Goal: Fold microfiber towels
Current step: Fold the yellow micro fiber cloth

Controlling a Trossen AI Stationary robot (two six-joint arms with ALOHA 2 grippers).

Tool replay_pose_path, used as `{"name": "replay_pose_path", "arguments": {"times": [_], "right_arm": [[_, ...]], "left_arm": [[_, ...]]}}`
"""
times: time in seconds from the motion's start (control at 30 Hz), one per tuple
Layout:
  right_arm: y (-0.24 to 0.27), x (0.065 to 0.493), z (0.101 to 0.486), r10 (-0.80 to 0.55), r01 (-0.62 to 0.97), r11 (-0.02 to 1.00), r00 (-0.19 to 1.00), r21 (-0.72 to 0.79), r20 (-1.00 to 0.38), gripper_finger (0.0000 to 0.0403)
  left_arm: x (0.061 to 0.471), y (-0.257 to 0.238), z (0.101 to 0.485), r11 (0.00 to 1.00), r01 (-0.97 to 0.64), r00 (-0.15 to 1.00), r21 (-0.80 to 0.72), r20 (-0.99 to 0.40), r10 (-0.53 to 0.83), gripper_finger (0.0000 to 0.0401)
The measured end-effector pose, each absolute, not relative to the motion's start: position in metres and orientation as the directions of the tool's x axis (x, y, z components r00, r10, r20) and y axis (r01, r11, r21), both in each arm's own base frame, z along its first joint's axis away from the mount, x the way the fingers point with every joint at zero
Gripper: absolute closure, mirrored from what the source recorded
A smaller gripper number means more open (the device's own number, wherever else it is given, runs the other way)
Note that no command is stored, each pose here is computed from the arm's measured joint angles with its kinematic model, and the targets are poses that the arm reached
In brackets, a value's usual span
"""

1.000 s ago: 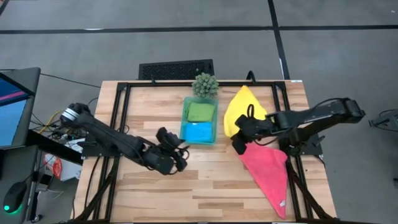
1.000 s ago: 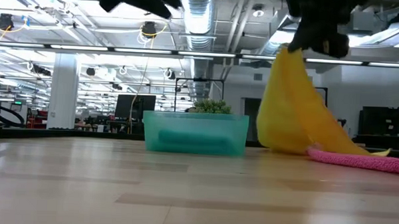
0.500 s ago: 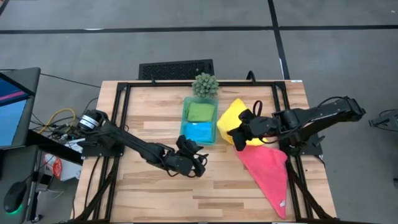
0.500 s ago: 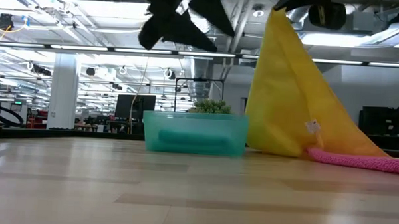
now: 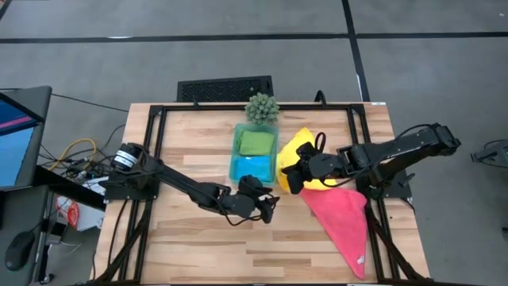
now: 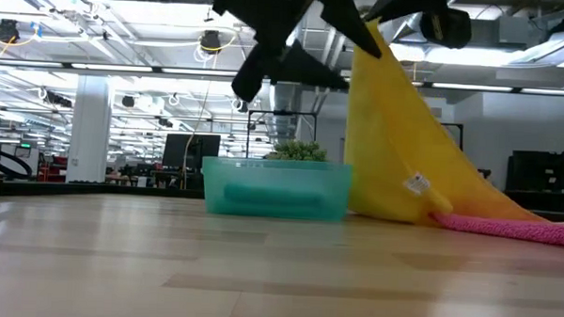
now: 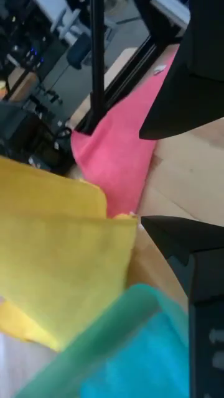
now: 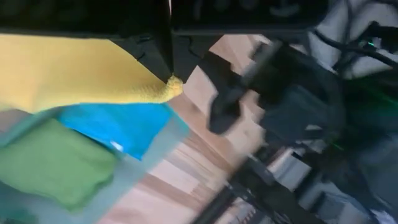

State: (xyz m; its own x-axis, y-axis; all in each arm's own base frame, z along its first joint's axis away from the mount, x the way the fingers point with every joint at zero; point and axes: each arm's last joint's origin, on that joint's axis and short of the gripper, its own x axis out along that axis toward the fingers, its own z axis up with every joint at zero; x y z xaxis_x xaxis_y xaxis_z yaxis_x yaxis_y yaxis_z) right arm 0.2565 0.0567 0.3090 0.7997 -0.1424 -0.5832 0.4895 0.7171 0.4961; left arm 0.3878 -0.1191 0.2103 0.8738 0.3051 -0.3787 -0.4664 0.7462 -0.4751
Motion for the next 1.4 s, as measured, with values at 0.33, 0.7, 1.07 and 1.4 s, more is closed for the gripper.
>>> {"name": "replay_pose_path", "arguments": {"times": [0.33,0.7,1.07,1.4], "right_arm": [[0.059,0.261,0.315,-0.137,0.448,0.714,0.843,0.538,-0.521,0.0399],[0.071,0.261,0.321,-0.152,0.409,0.718,0.882,0.563,-0.447,0.0398],[0.086,0.257,0.325,-0.162,0.387,0.726,0.900,0.569,-0.406,0.0398],[0.092,0.259,0.334,-0.156,0.326,0.728,0.935,0.603,-0.318,0.0398]], "left_arm": [[0.399,-0.123,0.181,0.658,-0.491,0.868,-0.572,-0.390,0.308,0.0197],[0.424,-0.131,0.178,0.641,-0.479,0.877,-0.600,-0.369,0.309,0.0197],[0.448,-0.139,0.173,0.635,-0.514,0.856,-0.577,-0.393,0.336,0.0197],[0.453,-0.128,0.172,0.590,-0.559,0.829,-0.582,-0.390,0.401,0.0197]]}}
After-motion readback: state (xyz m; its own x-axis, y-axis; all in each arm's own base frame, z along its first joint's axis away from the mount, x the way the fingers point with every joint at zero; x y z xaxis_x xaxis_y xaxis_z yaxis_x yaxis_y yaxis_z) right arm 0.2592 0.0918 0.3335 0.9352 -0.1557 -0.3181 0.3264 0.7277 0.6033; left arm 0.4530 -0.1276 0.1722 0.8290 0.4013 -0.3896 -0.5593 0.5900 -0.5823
